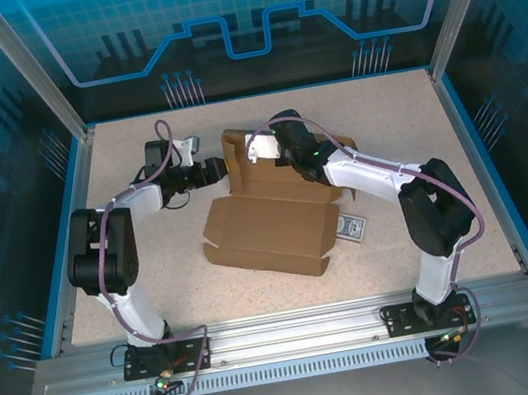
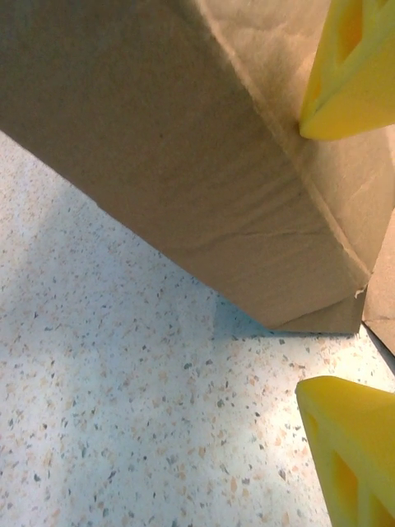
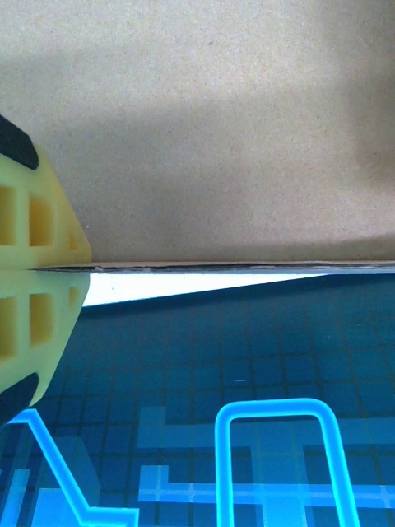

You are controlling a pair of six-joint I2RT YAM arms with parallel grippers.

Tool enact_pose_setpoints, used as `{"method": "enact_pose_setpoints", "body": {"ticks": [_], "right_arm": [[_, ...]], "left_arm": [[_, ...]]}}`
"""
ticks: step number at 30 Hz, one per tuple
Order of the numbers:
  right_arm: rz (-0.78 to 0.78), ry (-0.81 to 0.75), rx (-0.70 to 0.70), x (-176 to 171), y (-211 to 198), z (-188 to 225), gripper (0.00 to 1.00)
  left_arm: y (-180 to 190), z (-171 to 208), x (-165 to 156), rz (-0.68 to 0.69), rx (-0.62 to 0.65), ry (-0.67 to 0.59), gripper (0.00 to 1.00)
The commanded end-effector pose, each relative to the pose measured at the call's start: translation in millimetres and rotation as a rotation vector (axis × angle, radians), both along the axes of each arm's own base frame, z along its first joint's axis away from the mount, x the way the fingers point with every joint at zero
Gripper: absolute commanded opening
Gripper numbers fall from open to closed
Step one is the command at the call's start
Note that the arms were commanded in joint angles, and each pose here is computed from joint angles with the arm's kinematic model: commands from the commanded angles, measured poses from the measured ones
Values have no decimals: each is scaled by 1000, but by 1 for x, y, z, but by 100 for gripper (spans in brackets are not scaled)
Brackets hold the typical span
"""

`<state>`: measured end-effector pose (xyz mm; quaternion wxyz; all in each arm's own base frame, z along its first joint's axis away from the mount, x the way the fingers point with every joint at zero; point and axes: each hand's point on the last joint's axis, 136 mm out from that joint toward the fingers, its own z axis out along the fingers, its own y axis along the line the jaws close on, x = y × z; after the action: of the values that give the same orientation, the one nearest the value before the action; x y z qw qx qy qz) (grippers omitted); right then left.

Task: Fold the paper box

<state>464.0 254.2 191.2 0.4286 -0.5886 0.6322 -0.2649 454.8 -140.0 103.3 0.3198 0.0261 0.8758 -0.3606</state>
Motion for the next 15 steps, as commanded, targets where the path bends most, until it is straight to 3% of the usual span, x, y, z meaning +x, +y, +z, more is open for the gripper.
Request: {"method": "enact_pose_setpoints", "body": {"ticks": [1,15], "right_arm": [[34,-19,21,2,15,11,0],[61,-4,27,-4,19,13,0]], "left_arm": [[-17,26,-5,-87,-28,-98,78],[-15,27,17,-68,5,-121,81]]}}
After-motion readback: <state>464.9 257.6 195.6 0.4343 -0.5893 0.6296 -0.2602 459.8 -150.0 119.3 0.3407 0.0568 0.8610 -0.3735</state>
